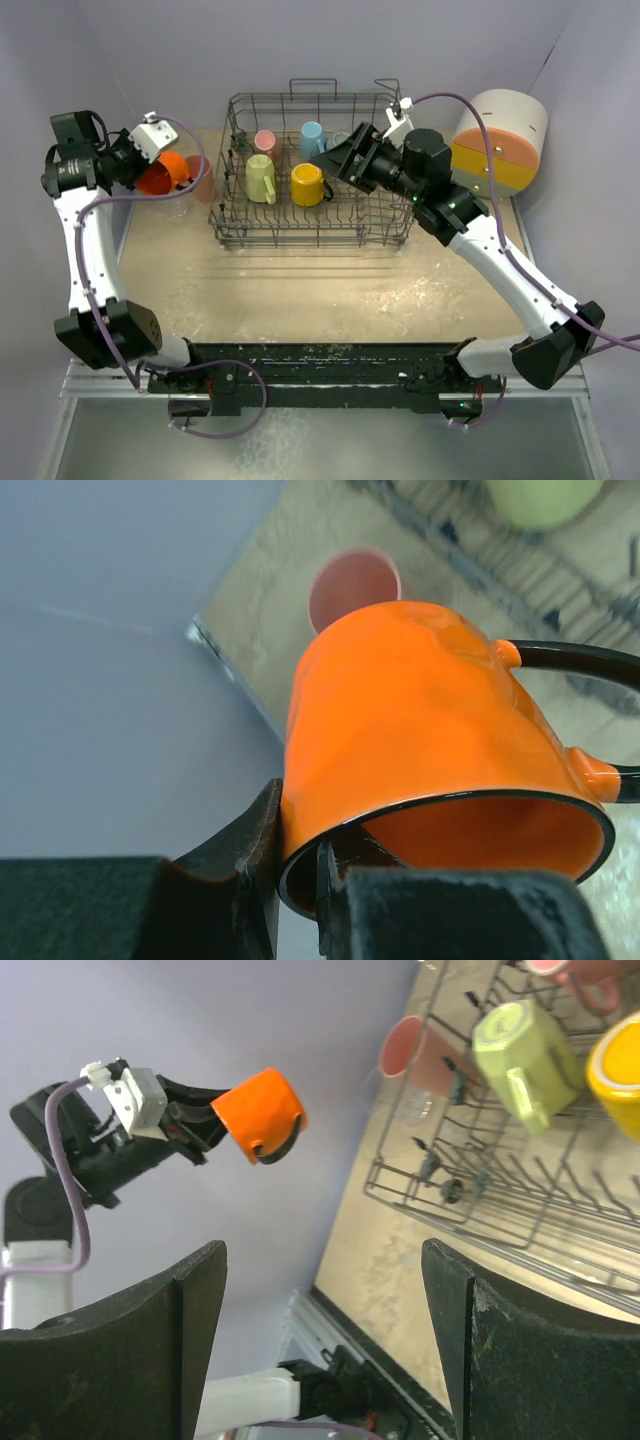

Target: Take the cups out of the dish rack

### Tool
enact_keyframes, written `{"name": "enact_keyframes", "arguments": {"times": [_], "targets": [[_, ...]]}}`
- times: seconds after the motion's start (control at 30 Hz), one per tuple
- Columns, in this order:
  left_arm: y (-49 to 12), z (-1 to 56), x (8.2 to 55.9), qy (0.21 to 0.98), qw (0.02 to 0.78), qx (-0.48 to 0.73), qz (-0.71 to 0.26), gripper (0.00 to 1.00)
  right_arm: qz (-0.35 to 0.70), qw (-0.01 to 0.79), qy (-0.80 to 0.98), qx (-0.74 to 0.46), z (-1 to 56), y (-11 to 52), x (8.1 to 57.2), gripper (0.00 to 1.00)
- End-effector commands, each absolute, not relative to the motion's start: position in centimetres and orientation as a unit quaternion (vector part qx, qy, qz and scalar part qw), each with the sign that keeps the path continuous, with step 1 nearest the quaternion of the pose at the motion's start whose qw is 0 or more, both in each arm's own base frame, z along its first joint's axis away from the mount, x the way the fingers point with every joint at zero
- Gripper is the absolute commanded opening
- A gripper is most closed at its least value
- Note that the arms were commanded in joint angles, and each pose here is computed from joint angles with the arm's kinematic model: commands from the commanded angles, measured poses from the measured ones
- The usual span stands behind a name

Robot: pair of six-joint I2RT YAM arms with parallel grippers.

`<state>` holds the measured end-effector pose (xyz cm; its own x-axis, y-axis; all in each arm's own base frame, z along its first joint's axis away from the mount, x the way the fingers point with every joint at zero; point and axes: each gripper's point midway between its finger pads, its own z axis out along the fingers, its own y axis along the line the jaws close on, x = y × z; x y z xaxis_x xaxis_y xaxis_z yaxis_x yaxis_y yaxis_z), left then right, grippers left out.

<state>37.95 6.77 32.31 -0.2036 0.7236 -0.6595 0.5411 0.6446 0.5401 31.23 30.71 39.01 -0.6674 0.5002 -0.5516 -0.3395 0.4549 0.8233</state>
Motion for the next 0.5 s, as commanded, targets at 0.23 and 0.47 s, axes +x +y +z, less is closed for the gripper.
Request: {"name": "enact_keyframes", "arguments": {"times": [0.23,0.47], "targets": [[13.0,21.4,34.9,0.885,0.229,0.397,0.083,0.0,0.412,0.453,0.79,0.031,37.4,27.4,32.1,0.8],[16.4,15.8,34.6,0.923,0.135,0.348,0.097,0.0,0.397,0.463,0.792,0.031,37.2,26.9,32.6,0.8]]}}
